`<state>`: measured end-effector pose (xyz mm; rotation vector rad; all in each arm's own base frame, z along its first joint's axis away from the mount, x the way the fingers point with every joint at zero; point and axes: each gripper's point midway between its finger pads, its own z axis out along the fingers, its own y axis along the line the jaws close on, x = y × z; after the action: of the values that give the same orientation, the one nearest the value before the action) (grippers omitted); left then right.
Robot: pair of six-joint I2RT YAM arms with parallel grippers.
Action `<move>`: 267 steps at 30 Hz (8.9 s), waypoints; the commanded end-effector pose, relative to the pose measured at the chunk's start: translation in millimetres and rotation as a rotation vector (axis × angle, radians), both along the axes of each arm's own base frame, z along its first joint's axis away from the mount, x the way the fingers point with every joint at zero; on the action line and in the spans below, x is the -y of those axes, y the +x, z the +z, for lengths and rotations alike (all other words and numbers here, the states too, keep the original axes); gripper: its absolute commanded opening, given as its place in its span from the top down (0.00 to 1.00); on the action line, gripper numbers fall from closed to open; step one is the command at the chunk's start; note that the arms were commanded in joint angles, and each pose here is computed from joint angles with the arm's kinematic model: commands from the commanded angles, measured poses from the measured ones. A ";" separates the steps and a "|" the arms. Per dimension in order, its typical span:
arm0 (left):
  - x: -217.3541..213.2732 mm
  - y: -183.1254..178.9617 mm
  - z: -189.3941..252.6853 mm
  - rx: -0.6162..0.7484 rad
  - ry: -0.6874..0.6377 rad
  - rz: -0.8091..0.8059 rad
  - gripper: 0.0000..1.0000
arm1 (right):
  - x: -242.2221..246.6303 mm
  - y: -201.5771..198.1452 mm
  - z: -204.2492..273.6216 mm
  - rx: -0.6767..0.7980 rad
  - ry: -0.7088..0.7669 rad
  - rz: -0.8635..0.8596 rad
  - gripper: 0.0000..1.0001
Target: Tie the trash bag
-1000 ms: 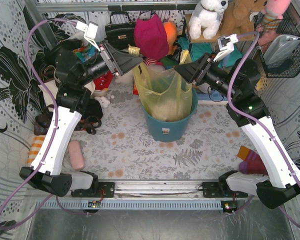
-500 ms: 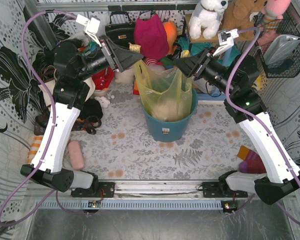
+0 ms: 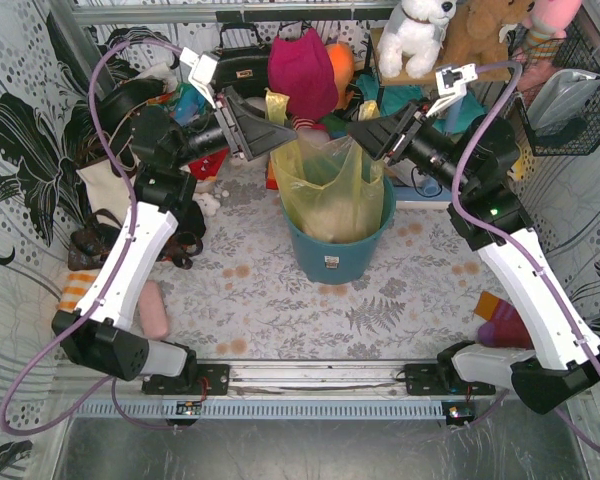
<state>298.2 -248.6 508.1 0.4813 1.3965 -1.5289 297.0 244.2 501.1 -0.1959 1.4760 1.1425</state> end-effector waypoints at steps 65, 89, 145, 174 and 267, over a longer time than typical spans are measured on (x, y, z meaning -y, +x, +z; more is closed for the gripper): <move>-15.5 -9.6 117.4 0.189 -0.099 0.082 0.33 | -16.5 11.4 98.2 0.233 0.143 0.062 0.65; -28.9 3.2 46.1 0.084 0.159 0.245 0.28 | 8.3 0.5 39.9 0.029 -0.077 -0.044 0.44; 62.0 -12.1 51.7 0.105 -0.075 0.311 0.32 | 23.7 28.4 60.5 0.075 -0.195 -0.189 0.64; 81.4 -0.3 43.8 0.363 -0.043 0.297 0.29 | 18.4 3.0 88.5 0.203 -0.099 -0.110 1.00; 90.4 -43.5 19.6 0.594 -0.184 0.110 1.00 | -8.8 -9.9 72.7 0.249 -0.153 0.081 0.67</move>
<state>276.9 -348.1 512.6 0.6486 0.9077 -1.2465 293.3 237.8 562.0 -0.3761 1.3868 0.9753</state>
